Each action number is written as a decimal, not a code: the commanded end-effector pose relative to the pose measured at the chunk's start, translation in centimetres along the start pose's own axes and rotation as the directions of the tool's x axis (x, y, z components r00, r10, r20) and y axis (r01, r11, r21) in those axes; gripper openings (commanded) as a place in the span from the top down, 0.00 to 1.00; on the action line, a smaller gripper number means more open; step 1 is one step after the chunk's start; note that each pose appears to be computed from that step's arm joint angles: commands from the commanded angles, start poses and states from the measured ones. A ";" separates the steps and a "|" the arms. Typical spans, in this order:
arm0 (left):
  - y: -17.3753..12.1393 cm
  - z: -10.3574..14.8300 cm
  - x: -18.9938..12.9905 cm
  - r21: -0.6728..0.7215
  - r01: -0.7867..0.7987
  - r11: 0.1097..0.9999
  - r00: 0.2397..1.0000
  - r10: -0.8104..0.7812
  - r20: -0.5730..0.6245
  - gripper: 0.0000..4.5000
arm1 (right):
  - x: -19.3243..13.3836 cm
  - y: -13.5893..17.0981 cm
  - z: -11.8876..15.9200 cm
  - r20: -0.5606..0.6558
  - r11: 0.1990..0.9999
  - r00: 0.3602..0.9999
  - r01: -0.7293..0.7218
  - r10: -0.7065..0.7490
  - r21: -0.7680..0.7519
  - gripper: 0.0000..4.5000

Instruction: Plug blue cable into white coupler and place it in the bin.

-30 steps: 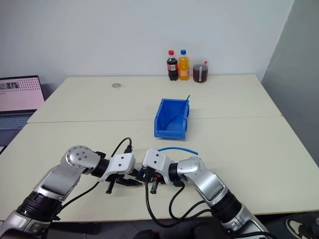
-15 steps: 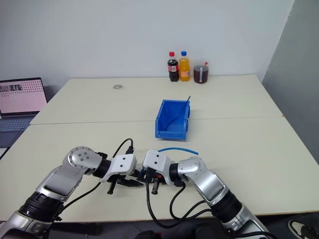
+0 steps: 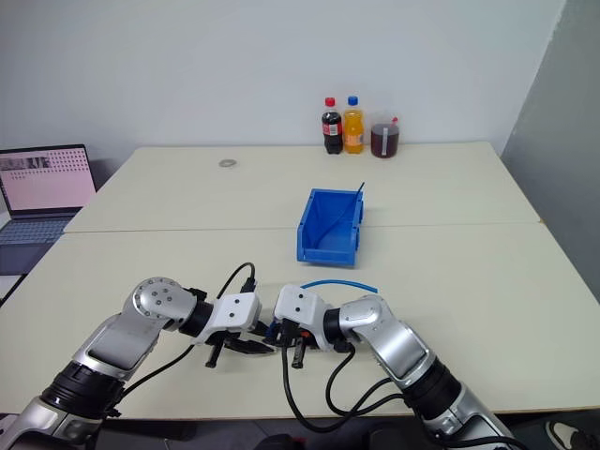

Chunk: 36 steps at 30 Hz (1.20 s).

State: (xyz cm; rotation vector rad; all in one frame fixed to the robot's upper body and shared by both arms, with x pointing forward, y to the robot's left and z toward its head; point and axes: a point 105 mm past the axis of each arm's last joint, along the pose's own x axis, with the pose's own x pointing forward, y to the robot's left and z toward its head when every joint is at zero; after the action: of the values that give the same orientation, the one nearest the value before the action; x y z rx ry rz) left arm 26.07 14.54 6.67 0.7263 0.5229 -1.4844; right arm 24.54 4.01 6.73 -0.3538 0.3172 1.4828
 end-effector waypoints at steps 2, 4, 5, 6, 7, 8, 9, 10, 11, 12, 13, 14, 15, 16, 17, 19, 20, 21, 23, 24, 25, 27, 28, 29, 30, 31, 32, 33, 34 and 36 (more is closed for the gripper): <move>1.0 0.8 0.1 0.038 -0.088 0.995 0.996 0.087 0.027 0.83 | 2.4 5.8 -7.1 -0.183 0.955 0.953 -0.200 0.241 0.217 0.97; 1.0 0.5 -0.1 0.037 -0.097 0.995 0.995 0.096 0.024 0.83 | 2.1 4.9 -6.8 -0.173 0.968 0.965 -0.164 0.197 0.190 0.97; 1.0 0.4 -0.2 0.031 -0.102 0.994 0.994 0.101 0.026 0.83 | 1.8 4.2 -6.4 -0.156 0.976 0.975 -0.131 0.159 0.175 0.97; 1.1 0.3 -0.4 0.022 -0.118 0.993 0.992 0.118 0.033 0.75 | 1.4 3.5 -5.7 -0.134 0.981 0.983 -0.102 0.124 0.162 0.97; 1.1 0.3 -0.5 0.013 -0.129 0.992 0.991 0.129 0.039 0.68 | 1.0 2.9 -5.1 -0.109 0.984 0.989 -0.078 0.096 0.160 0.97; 1.0 0.2 -0.6 -0.005 -0.130 0.991 0.990 0.131 0.045 0.66 | 0.5 2.4 -4.4 -0.085 0.986 0.994 -0.054 0.068 0.156 0.97; 0.9 0.2 -0.6 -0.019 -0.131 0.991 0.990 0.132 0.050 0.61 | 0.2 2.0 -3.9 -0.066 0.988 0.997 -0.035 0.046 0.153 0.97; 0.8 0.2 -0.7 -0.030 -0.130 0.991 0.989 0.132 0.059 0.55 | -0.2 1.7 -3.4 -0.048 0.987 0.999 -0.017 0.025 0.158 0.97; 0.6 0.2 -0.7 -0.041 -0.130 0.991 0.989 0.133 0.067 0.51 | -0.4 1.4 -3.0 -0.037 0.988 0.999 -0.005 0.011 0.157 0.97; 0.6 0.3 -0.9 -0.045 -0.139 0.989 0.987 0.142 0.075 0.45 | -0.5 1.3 -2.7 -0.022 0.987 1.000 0.006 -0.003 0.163 0.97; 0.6 0.3 -1.0 -0.048 -0.144 0.988 0.986 0.148 0.080 0.39 | -0.6 1.2 -2.5 -0.012 0.985 1.000 0.013 -0.012 0.171 0.97; 0.5 0.4 -1.2 -0.053 -0.150 0.987 0.984 0.154 0.088 0.33 | -0.7 1.1 -2.3 -0.006 0.986 1.000 0.022 -0.021 0.165 0.97; 0.4 0.4 -1.5 -0.055 -0.157 0.986 0.982 0.162 0.093 0.30 | -0.9 1.0 -2.0 0.005 0.985 0.999 0.031 -0.032 0.167 0.97; 0.4 0.5 -1.7 -0.054 -0.163 0.985 0.981 0.168 0.096 0.26 | -0.9 0.9 -1.7 0.017 0.984 0.999 0.036 -0.040 0.172 0.97; 0.4 0.5 -2.1 -0.056 -0.182 0.982 0.977 0.187 0.099 0.22 | -1.1 0.8 -1.1 0.036 0.985 0.998 0.046 -0.053 0.169 0.97; 0.7 0.8 -3.2 -0.077 -0.233 0.969 0.963 0.241 0.120 0.13 | -1.8 0.1 0.6 0.092 0.982 0.991 0.077 -0.094 0.171 0.97; 0.8 0.9 -3.5 -0.083 -0.247 0.966 0.959 0.256 0.125 0.06 | -2.0 -0.1 1.0 0.105 0.981 0.989 0.089 -0.108 0.171 0.97; 0.6 1.2 -4.1 -0.088 -0.252 0.964 0.955 0.262 0.136 0.03 | -2.6 -0.7 1.7 0.130 0.978 0.983 0.109 -0.133 0.179 0.97; 0.5 1.6 -4.6 -0.097 -0.263 0.960 0.950 0.275 0.150 0.00 | -3.5 -1.3 2.6 0.154 0.974 0.974 0.135 -0.164 0.184 0.97; 0.3 1.8 -5.0 -0.106 -0.268 0.958 0.946 0.282 0.158 0.00 | -4.0 -1.6 3.1 0.169 0.972 0.970 0.143 -0.175 0.189 0.97; 0.3 2.1 -5.3 -0.120 -0.279 0.953 0.940 0.296 0.169 0.00 | -4.6 -2.0 3.7 0.187 0.969 0.963 0.158 -0.194 0.191 0.97; 0.5 2.7 -6.1 -0.150 -0.321 0.935 0.919 0.346 0.191 0.00 | -6.4 -2.9 5.3 0.234 0.960 0.941 0.203 -0.246 0.195 0.97; 0.9 2.9 -6.5 -0.163 -0.346 0.924 0.905 0.374 0.202 0.00 | -7.3 -3.4 6.1 0.259 0.953 0.927 0.223 -0.272 0.203 0.97; 1.4 3.1 -6.8 -0.176 -0.374 0.911 0.889 0.406 0.211 0.00 | -8.1 -3.8 6.8 0.279 0.949 0.915 0.240 -0.291 0.205 0.97; 1.7 3.2 -7.0 -0.185 -0.391 0.902 0.879 0.426 0.217 0.00 | -8.6 -4.0 7.2 0.289 0.946 0.908 0.248 -0.302 0.208 0.97; 2.2 3.4 -7.4 -0.193 -0.416 0.889 0.863 0.452 0.226 0.00 | -9.4 -4.6 7.9 0.315 0.937 0.889 0.274 -0.332 0.217 0.97; 2.9 3.6 -7.7 -0.200 -0.444 0.874 0.845 0.482 0.232 0.00 | -10.4 -5.3 8.8 0.343 0.926 0.865 0.302 -0.366 0.225 0.97; 3.4 3.8 -8.0 -0.204 -0.465 0.862 0.830 0.504 0.239 0.00 | -11.2 -6.0 9.6 0.367 0.915 0.841 0.330 -0.397 0.234 0.97; 3.9 3.9 -8.2 -0.206 -0.480 0.853 0.818 0.520 0.245 0.00 | -11.9 -6.5 10.2 0.385 0.903 0.819 0.353 -0.425 0.245 0.97; 4.6 4.1 -8.5 -0.212 -0.505 0.837 0.798 0.546 0.255 0.00 | -13.0 -7.9 11.3 0.415 0.875 0.774 0.382 -0.479 0.297 0.97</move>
State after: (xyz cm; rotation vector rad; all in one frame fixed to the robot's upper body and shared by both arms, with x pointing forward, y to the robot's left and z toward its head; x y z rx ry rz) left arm 29.15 16.88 14.91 0.4692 0.2015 -1.0356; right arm 30.89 -2.76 20.59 0.0628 0.0372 1.0618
